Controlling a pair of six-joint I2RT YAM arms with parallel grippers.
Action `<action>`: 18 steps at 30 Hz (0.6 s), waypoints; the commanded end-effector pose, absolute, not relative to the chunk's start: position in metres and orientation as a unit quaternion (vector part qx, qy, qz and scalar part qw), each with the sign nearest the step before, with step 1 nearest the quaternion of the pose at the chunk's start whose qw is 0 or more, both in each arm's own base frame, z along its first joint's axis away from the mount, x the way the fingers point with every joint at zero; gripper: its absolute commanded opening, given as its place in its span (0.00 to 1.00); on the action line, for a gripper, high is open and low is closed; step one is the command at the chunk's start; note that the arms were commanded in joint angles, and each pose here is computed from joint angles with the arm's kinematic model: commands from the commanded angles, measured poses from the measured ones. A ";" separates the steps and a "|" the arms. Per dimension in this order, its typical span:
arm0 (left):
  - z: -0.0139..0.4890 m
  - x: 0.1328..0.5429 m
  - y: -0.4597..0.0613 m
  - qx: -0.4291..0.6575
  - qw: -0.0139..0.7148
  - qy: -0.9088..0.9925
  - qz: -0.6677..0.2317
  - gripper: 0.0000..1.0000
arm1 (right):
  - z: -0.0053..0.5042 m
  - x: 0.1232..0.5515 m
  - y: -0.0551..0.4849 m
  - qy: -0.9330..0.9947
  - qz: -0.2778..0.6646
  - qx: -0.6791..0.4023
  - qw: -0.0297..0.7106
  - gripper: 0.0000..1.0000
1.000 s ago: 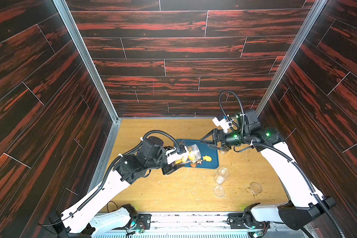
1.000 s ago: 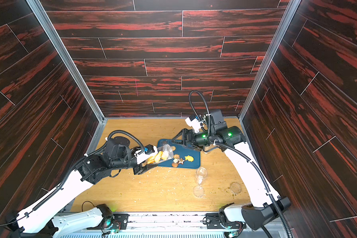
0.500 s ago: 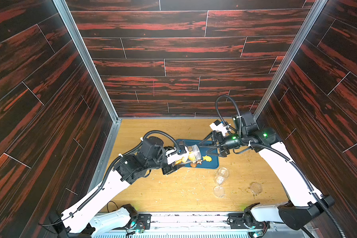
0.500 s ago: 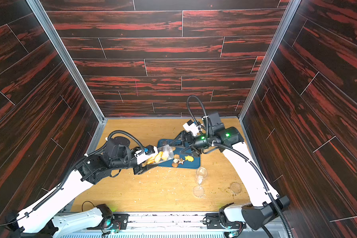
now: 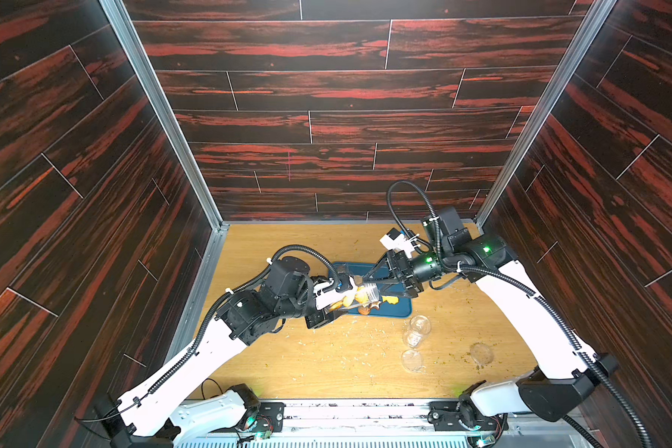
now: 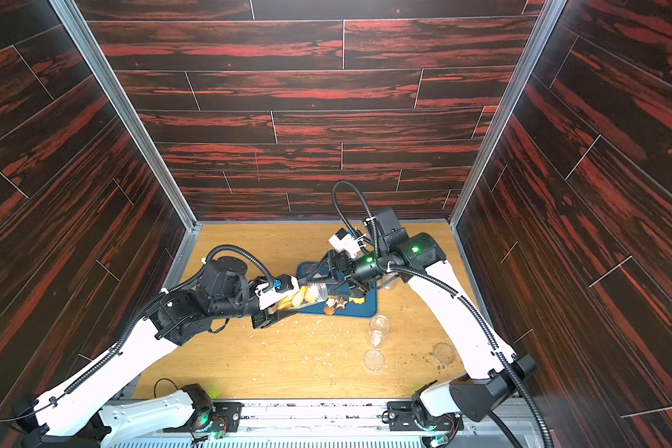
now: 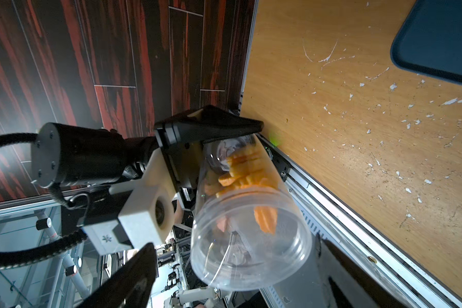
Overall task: Pour the cookies out of the jar
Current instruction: Unscrew the lid from the jar.
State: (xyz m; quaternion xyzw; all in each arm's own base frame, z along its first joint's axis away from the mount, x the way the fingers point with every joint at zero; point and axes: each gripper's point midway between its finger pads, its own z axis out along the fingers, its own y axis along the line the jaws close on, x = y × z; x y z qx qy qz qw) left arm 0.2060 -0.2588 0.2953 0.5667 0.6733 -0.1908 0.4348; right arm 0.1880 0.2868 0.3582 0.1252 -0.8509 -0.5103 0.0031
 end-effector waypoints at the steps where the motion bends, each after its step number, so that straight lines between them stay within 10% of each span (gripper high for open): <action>1: 0.307 0.200 -0.257 0.574 0.451 0.656 -0.191 0.41 | 0.354 0.183 0.290 -0.852 -0.507 0.131 0.026 0.94; 18: 0.308 0.200 -0.255 0.577 0.452 0.654 -0.186 0.41 | 0.346 0.180 0.296 -0.843 -0.520 0.131 0.043 0.86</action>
